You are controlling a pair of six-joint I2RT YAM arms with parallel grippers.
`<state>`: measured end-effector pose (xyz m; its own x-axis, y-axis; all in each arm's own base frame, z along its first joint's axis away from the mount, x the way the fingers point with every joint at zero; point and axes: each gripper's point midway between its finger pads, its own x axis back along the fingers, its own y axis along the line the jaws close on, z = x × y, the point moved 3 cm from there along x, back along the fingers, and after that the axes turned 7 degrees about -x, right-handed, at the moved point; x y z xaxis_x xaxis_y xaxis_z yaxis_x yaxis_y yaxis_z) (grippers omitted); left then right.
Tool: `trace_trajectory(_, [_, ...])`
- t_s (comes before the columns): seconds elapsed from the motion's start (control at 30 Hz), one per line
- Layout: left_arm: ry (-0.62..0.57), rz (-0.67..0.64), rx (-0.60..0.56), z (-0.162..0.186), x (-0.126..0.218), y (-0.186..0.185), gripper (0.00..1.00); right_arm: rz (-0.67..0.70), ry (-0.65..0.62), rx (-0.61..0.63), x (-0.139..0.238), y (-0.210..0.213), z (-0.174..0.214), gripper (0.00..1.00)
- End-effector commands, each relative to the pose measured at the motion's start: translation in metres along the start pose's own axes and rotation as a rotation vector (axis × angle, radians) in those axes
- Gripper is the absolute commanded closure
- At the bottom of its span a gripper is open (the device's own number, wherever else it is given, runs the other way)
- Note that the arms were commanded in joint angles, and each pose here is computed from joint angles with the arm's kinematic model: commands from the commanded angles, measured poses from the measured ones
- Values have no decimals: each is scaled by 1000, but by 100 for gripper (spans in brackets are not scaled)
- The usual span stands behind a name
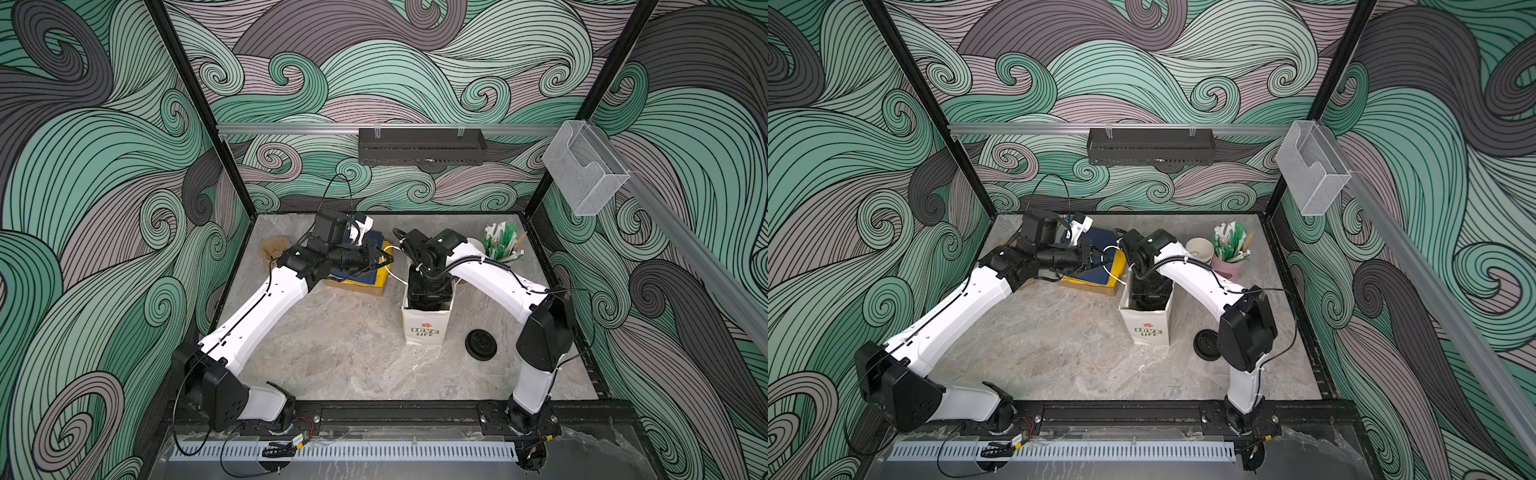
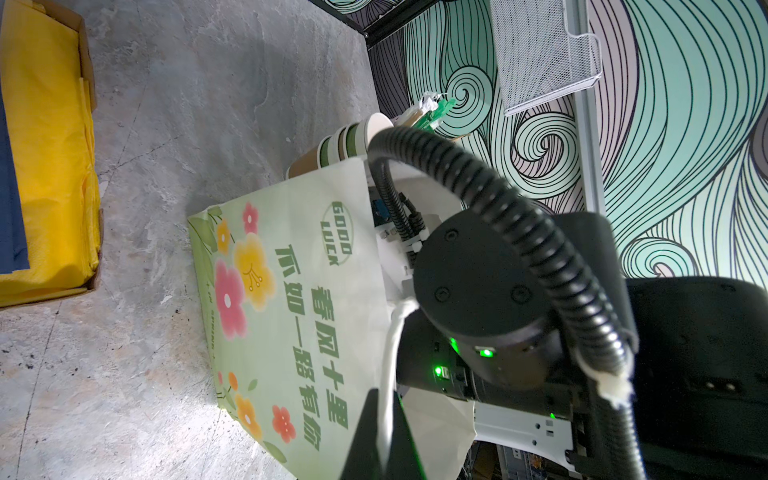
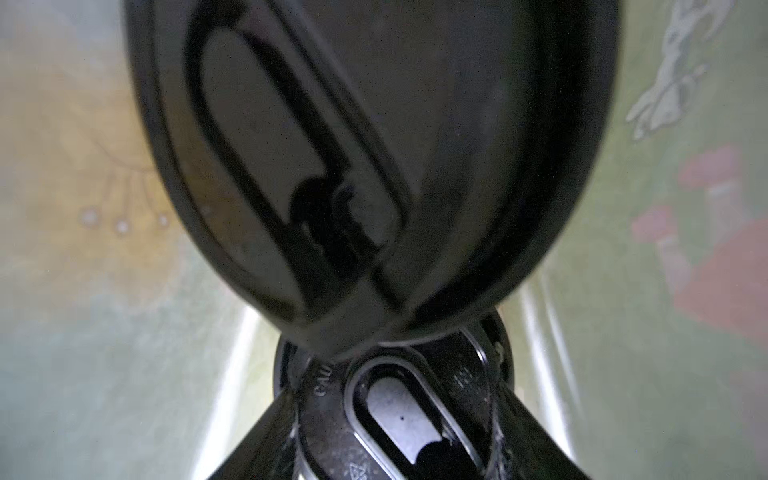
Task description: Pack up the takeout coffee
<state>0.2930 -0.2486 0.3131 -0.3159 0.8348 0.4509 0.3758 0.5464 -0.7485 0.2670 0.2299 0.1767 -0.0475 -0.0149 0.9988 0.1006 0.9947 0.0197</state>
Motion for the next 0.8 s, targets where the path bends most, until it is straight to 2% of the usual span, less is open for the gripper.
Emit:
trace_trajectory(0.0, [-16,2,-12,0,6,-6,100,85,4,-14,3,-16,5,44])
trace_trajectory(0.3, [-17,1,-12,0,6,-6,100,105,-3,-9,15,-20,7,44])
trace_trajectory(0.77, [-17,1,-15,-1,6,-7,100,149,16,1,-9,-22,6,44])
